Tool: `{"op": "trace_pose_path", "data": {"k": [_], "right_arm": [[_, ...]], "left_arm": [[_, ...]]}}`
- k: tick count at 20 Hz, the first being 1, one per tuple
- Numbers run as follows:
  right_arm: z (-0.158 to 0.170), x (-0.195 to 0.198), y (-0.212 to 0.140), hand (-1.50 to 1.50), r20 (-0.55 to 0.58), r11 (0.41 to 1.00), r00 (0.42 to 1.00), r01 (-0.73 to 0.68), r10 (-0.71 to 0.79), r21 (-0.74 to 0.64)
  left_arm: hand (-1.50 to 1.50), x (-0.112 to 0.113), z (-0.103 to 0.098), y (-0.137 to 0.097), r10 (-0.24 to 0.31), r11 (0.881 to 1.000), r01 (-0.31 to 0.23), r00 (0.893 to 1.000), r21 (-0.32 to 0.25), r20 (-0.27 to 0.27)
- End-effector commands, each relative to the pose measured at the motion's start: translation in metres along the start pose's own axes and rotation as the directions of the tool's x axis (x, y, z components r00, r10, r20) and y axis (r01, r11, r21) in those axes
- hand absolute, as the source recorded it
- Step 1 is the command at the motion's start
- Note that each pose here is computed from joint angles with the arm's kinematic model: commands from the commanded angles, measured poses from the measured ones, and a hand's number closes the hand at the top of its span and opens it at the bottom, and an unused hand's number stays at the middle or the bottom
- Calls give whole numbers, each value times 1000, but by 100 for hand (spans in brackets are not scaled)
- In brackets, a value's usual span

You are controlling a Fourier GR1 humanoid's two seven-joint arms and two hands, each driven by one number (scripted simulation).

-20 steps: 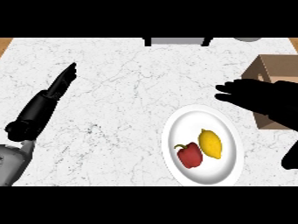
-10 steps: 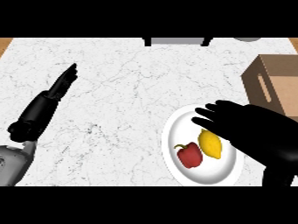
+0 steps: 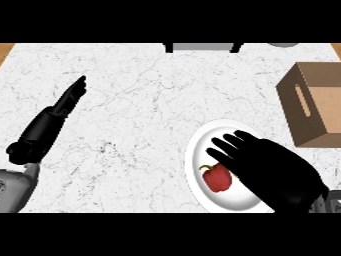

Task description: Pick the lemon from the plate and place it in the cardboard box

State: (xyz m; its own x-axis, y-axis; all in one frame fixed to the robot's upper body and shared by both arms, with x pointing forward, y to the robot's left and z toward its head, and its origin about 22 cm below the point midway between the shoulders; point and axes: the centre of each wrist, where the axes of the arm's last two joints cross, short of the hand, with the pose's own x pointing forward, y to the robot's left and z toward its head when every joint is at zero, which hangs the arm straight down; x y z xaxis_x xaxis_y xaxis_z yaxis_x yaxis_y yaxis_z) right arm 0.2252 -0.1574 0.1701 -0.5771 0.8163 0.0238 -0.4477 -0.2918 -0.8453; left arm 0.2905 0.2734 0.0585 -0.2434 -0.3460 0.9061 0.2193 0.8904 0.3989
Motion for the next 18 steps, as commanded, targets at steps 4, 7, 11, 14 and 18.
{"op": "trace_pose_path", "data": {"k": [4,7,11,14,18], "right_arm": [[-12,4,10,-150,-62,1000,998,-22,21,-17],[-41,6,7,-150,-50,999,998,-34,33,-15],[-47,4,17,-150,-77,996,993,-91,90,-4],[-39,-19,43,-150,-102,994,989,-100,103,34],[-45,-23,49,-150,-110,996,990,-92,92,1]], "left_arm": [[0,0,6,4,-7,1000,7,1000,25,4],[0,-4,-3,-13,2,1000,-2,1000,-6,26],[0,9,-16,-8,7,1000,-7,1000,6,16],[0,1,-1,9,-4,1000,4,1000,4,6],[0,11,-2,5,12,1000,-12,1000,5,19]]}}
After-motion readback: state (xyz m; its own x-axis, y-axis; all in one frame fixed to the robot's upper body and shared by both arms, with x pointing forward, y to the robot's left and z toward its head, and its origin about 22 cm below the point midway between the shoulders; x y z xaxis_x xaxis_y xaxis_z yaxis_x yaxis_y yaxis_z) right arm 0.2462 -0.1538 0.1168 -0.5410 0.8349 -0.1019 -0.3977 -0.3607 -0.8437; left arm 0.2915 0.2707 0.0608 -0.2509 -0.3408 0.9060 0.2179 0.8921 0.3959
